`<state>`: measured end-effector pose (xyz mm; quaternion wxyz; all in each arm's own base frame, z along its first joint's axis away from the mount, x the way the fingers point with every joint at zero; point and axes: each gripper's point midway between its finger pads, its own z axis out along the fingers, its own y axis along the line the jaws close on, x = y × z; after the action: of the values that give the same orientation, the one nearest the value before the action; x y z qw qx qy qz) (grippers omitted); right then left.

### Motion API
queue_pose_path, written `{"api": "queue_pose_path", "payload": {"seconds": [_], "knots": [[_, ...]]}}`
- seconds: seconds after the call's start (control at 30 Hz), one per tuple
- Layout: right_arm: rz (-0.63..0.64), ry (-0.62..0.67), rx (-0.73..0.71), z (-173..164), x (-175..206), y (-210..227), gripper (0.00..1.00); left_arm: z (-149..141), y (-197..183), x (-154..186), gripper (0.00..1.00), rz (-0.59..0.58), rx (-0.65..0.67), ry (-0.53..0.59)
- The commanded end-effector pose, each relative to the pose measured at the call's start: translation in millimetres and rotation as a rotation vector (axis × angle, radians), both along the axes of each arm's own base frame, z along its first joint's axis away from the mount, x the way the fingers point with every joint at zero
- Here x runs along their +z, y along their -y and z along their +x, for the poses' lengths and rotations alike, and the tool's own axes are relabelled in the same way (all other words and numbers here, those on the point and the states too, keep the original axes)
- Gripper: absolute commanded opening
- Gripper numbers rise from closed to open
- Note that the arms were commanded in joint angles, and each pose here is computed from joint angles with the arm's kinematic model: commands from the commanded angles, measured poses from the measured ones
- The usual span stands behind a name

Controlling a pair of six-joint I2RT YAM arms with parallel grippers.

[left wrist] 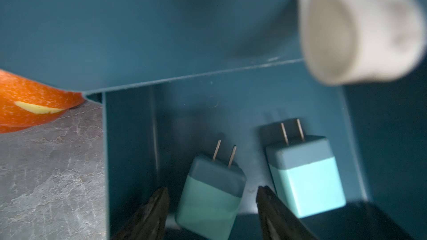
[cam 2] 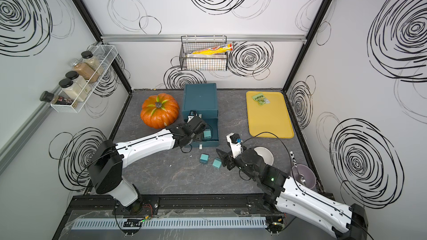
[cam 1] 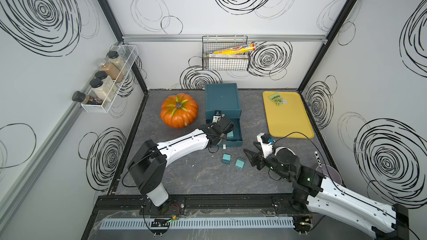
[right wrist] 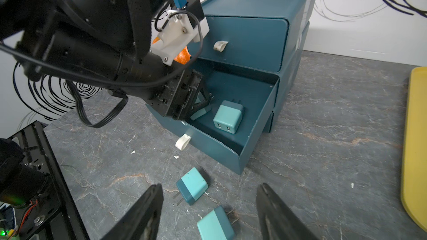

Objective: Place the plugs into the drawer by color
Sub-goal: Place the plug in the drawer, then pick up the plug from the center of the board.

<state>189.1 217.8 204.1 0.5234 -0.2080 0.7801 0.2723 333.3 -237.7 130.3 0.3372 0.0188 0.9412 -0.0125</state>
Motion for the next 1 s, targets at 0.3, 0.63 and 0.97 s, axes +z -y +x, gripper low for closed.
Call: {"api": "queue_pose_path", "payload": {"seconds": [0.3,0.63,0.97], "knots": [[-0.007,-0.445,-0.052,-32,-116,-10,0.71,-66,1,143,0.76,-0.609,-0.268,0.354],[-0.071,-0.436,-0.101,-40,-147,-21,0.84,-104,-44,96,0.78,-0.624,-0.248,0.391],[-0.212,-0.427,-0.175,-26,-175,-30,0.81,-107,-61,91,0.80,-0.576,-0.234,0.459]]}}
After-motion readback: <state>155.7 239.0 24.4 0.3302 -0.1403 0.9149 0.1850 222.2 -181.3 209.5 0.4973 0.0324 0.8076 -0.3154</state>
